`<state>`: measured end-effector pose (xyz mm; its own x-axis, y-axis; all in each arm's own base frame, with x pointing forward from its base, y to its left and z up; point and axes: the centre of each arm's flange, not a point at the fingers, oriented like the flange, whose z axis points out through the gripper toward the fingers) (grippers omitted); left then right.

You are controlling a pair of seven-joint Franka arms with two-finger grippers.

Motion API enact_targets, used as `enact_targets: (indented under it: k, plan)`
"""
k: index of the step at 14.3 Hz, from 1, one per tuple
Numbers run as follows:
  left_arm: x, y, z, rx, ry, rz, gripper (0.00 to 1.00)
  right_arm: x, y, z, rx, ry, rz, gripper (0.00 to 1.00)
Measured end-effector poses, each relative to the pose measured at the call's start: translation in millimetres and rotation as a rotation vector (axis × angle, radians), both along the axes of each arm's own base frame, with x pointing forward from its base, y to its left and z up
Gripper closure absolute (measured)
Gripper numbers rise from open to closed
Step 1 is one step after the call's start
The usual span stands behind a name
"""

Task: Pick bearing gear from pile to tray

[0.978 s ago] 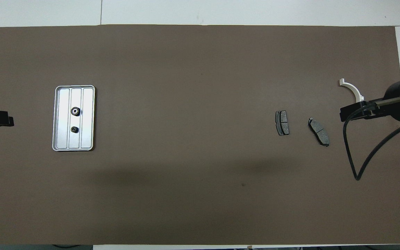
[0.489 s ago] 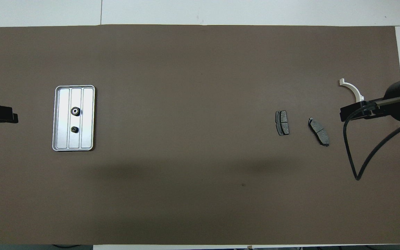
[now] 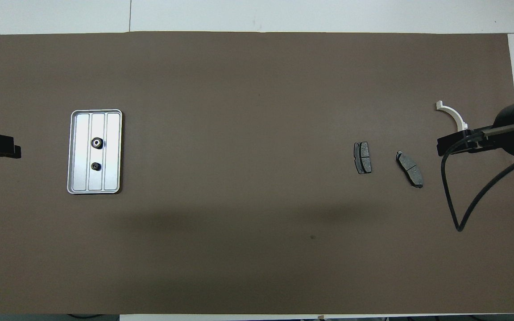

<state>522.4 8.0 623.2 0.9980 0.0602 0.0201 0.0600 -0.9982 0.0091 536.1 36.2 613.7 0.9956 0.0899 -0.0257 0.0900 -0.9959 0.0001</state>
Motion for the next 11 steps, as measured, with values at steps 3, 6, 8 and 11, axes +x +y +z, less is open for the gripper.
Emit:
enact_targets:
  k: [3,6,8,11]
  plan:
    - [0.5,-2.4,0.3,0.001,0.001,-0.011,0.0,0.0,-0.2,0.0,0.0,0.0,0.0,0.0]
    - [0.5,-10.9,0.9,0.002,-0.001,-0.029,0.0,0.0,-0.2,0.0,0.0,0.0,0.0,0.0]
    - [0.5,-18.3,1.3,0.002,-0.001,-0.043,0.0,0.0,-0.3,0.0,0.0,0.0,0.0,0.0]
    - [0.3,-24.1,1.3,0.002,-0.001,-0.054,0.0,0.0,-0.7,0.0,0.0,0.0,-0.001,0.0]
